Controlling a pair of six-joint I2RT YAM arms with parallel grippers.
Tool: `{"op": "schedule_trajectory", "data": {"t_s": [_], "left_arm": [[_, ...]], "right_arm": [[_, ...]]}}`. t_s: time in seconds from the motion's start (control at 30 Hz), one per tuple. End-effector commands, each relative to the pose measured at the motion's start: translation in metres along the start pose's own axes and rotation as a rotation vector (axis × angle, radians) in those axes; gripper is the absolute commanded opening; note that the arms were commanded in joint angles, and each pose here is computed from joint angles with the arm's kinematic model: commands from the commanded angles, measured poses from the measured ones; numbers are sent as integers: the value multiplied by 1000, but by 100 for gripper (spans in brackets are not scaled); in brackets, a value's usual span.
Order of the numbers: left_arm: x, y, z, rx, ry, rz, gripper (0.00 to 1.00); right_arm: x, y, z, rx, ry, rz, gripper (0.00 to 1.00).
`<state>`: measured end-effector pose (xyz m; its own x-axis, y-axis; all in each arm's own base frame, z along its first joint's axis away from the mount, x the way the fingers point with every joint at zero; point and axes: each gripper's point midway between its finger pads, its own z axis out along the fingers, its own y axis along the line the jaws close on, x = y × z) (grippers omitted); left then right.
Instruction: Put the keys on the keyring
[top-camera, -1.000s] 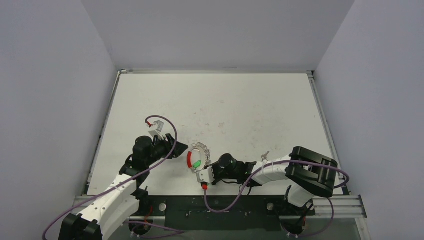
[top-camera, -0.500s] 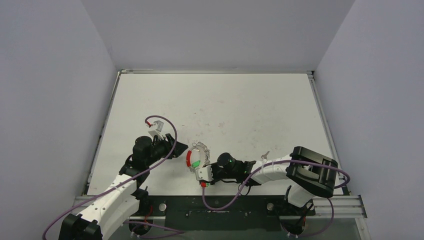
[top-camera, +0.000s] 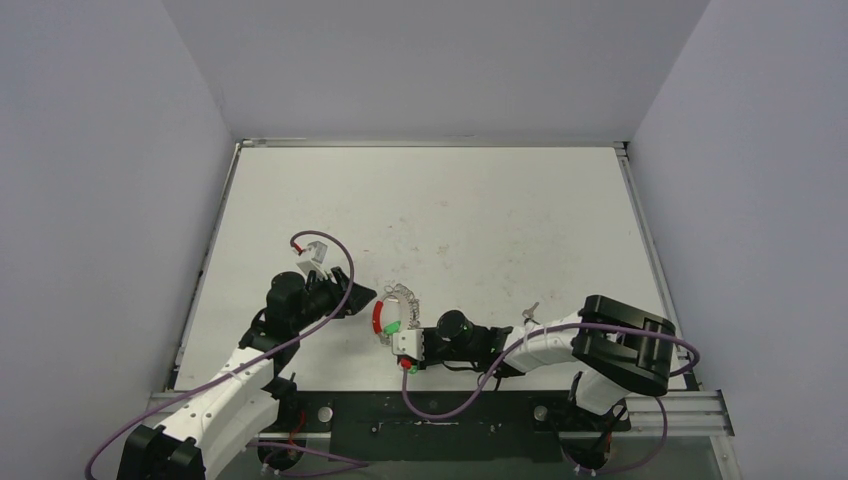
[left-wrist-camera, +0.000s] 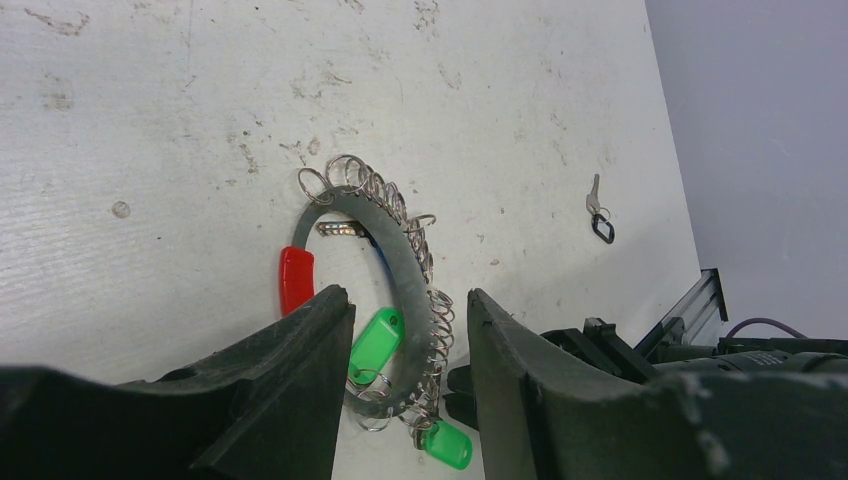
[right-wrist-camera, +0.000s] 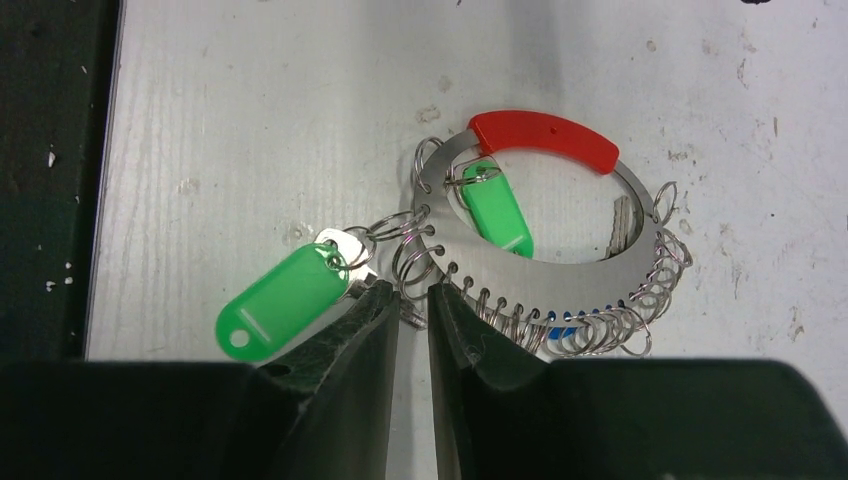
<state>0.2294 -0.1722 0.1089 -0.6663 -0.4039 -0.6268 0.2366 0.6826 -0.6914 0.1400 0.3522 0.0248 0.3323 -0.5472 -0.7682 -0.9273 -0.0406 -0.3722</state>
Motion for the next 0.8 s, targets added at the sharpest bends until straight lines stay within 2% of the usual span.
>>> {"op": "schedule_trajectory", "data": {"t_s": [0.0, 0.43, 0.6, 0.67, 0.77], "left_arm": [[-17, -11, 1, 31, -53, 10, 43], [-16, -10, 0, 31, -57, 6, 43], [-18, -12, 0, 35, -61, 7, 43], [-18, -12, 0, 36, -62, 9, 43], [-19, -13, -1, 39, -64, 14, 43]], "right_arm": [[-18, -10, 8, 59, -69, 30, 20], [-6, -4, 16, 41, 4, 12, 20], [5, -12, 17, 73, 89, 10, 9], [5, -15, 15, 85, 98, 11, 0], [5, -19, 11, 105, 112, 9, 0]]}}
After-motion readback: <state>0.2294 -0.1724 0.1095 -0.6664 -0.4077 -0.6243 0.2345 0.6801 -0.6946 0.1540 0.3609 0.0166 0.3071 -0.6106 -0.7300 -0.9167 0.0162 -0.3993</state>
